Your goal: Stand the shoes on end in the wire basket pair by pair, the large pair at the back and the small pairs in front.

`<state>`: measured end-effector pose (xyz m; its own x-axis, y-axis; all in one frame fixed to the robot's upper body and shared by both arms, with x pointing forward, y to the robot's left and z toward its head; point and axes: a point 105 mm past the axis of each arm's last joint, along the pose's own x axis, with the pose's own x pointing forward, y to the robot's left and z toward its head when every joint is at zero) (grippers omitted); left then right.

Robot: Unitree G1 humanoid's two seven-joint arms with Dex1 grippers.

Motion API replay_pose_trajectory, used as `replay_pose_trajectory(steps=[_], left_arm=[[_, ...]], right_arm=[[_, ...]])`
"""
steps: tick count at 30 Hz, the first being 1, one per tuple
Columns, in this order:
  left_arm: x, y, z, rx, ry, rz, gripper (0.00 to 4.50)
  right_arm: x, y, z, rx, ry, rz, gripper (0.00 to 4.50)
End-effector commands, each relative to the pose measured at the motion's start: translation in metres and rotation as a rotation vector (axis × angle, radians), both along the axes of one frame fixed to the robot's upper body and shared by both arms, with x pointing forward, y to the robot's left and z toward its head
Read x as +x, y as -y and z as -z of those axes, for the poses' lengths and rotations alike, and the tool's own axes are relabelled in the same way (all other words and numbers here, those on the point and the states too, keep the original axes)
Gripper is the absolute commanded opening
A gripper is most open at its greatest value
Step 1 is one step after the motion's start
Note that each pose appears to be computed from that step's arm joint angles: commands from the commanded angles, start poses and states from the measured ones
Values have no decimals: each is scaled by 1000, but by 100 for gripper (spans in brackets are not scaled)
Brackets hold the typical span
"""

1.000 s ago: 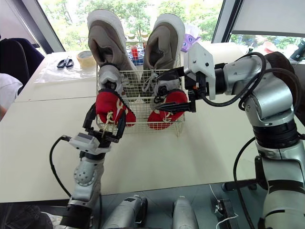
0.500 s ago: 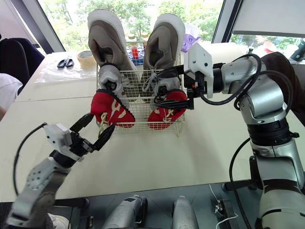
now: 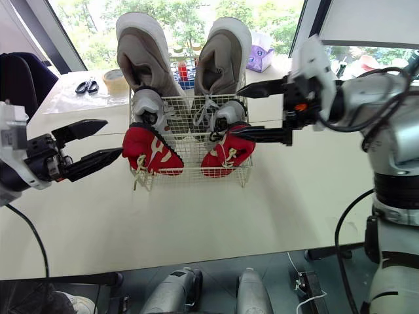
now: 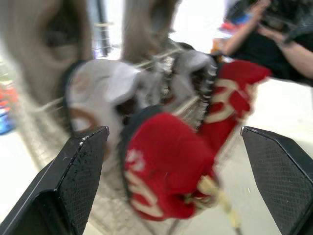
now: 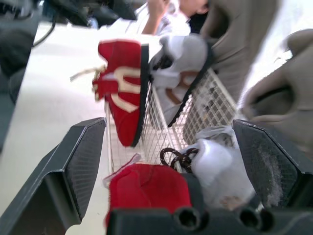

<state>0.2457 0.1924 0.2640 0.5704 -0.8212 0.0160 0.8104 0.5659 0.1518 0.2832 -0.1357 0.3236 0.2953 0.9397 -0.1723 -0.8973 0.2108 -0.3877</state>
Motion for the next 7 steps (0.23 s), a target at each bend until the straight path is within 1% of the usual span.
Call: replay_pose_trajectory(steps=[1, 3, 5, 7], left_arm=[[-3, -3, -12, 23, 3, 38, 447], [-3, -4, -15, 27, -10, 61, 447], [-7, -5, -12, 61, -46, 111, 447], [-11, -7, -9, 60, -75, 155, 447]], right_arm=[[-15, 8, -19, 40, 21, 6, 450], [-17, 18, -18, 39, -5, 44, 450], [-19, 27, -10, 15, -40, 87, 450], [-23, 35, -3, -6, -73, 113, 450]])
